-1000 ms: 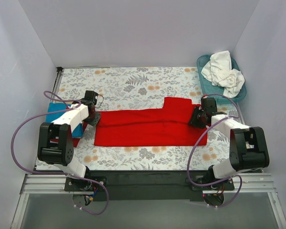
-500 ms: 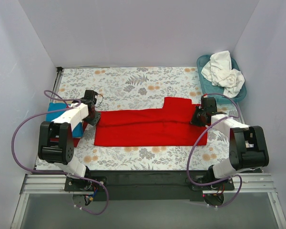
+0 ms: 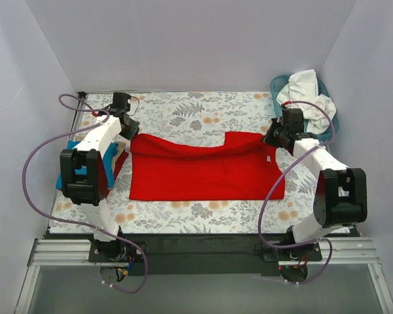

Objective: Fold and stack the t-shirts
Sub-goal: Fold the tshirt

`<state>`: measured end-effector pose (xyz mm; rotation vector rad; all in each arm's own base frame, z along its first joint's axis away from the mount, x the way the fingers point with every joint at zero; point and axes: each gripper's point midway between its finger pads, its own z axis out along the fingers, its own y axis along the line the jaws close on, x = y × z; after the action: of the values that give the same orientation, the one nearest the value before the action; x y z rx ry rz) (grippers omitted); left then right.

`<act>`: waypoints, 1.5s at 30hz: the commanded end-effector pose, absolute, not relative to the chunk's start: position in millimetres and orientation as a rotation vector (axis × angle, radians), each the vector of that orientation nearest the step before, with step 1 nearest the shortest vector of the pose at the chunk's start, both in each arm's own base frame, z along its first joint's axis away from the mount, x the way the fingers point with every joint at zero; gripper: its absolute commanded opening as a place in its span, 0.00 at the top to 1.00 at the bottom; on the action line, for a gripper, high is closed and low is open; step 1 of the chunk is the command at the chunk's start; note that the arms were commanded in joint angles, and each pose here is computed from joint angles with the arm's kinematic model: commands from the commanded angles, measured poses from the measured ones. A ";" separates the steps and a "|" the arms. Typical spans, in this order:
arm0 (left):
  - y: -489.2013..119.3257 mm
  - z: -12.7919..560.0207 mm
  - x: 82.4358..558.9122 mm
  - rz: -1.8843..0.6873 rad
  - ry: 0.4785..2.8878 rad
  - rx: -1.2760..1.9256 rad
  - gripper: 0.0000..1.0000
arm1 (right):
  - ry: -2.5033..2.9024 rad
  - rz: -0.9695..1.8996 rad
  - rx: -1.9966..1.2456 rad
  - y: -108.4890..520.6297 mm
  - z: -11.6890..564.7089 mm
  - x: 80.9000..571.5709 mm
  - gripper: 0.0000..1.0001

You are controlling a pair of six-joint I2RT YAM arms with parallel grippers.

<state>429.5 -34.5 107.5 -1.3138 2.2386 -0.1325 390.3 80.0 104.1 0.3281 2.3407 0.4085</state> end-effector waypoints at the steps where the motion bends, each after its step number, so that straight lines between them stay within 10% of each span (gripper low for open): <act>1: -34.8 115.7 456.9 -0.166 2.241 -1.253 1.00 | 2.284 0.403 0.290 76.2 127.0 422.1 0.99; 15: -26.5 112.7 521.7 -0.312 2.221 -1.199 1.00 | 2.213 0.394 0.251 66.5 148.5 498.0 0.99; 45: -45.2 96.3 388.6 -0.426 2.302 -1.239 1.00 | 2.288 0.388 0.355 53.0 112.2 407.5 0.99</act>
<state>396.8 -42.9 81.4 -1.2534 2.3335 -0.3706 407.2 54.9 98.1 0.3500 2.3454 0.3773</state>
